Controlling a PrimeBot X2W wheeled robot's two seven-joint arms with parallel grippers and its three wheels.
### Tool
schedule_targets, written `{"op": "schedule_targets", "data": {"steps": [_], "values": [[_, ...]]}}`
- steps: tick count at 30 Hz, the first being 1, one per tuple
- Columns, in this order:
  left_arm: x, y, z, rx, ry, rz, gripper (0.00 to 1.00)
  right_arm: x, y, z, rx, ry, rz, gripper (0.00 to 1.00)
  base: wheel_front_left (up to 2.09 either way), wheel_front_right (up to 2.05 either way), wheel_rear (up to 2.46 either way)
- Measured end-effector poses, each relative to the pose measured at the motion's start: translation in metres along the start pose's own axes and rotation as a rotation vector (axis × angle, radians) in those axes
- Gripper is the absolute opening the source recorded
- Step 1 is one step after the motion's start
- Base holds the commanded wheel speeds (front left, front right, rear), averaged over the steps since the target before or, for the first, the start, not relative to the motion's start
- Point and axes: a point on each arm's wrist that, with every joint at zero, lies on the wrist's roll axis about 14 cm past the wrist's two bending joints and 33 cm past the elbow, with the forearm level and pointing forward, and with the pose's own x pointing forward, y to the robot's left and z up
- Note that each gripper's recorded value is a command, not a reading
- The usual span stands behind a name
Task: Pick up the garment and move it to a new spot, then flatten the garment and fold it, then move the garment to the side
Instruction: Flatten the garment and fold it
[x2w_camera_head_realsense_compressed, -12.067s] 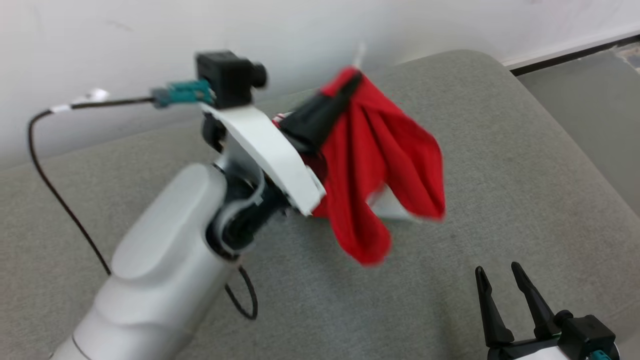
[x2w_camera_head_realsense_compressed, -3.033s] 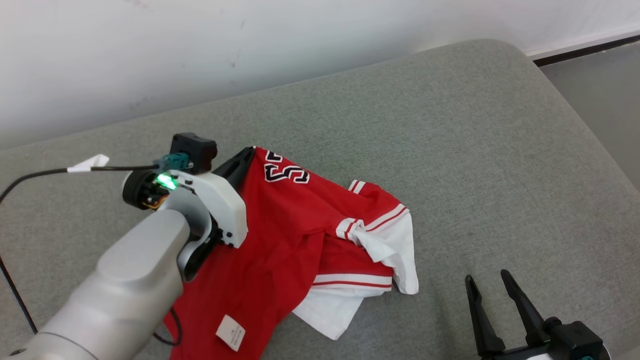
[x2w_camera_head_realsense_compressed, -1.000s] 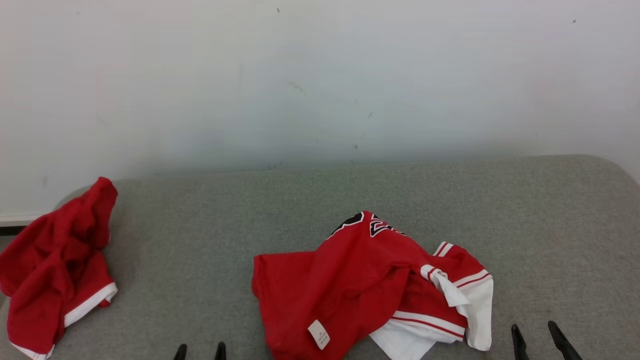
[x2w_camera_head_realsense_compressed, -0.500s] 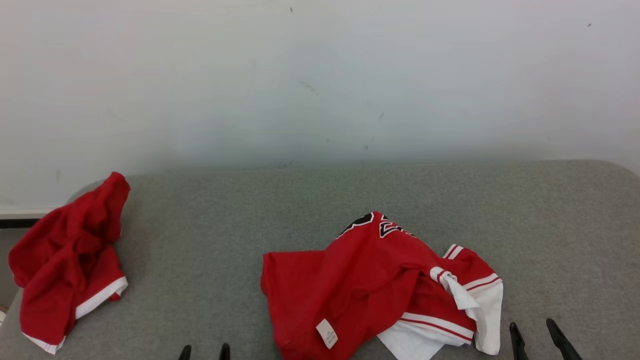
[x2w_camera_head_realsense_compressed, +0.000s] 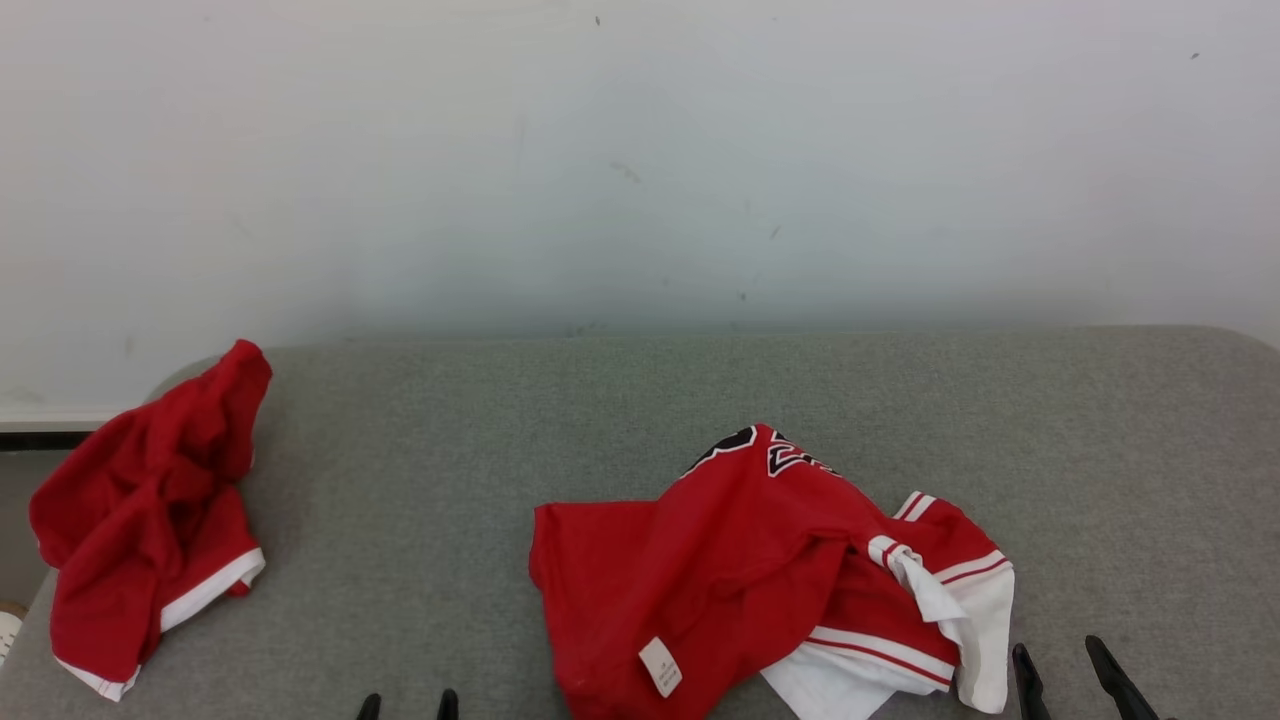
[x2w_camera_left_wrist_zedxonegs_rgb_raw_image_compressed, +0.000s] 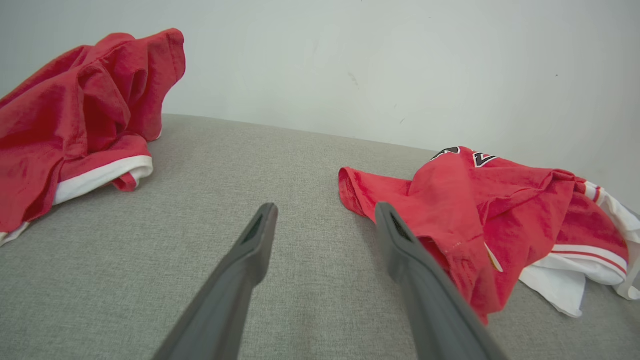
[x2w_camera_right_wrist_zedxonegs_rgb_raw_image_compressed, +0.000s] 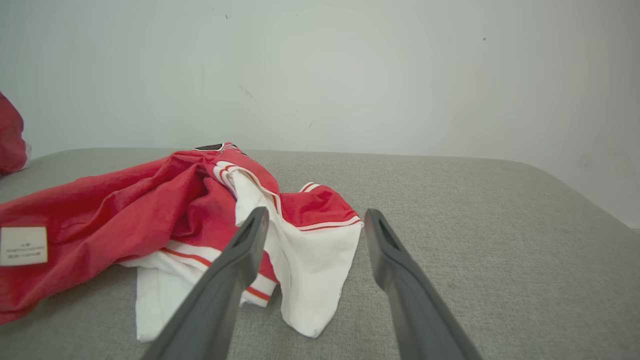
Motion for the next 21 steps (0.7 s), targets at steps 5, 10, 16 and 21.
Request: {"op": "schedule_targets", "data": {"steps": [5,10,16,21], "values": [[0.0,0.0,0.0,-0.002,0.001,0.003,1.0,0.001,0.001,0.002,0.002,-0.007,0.002,1.0,0.0,0.0,0.0],[0.0,-0.005,-0.001,-0.014,0.005,-0.01,1.0,0.003,0.001,0.008,-0.007,-0.022,0.01,1.0,0.0,0.0,0.0],[-0.005,-0.031,-0.022,-0.069,0.082,-0.115,1.0,0.004,-0.014,0.012,-0.016,-0.03,-0.023,1.0,0.0,0.0,0.0],[-0.006,-0.055,-0.032,-0.207,0.18,-0.187,1.0,0.001,-0.025,-0.019,-0.012,0.091,-0.05,1.0,0.0,0.0,0.0]]}}
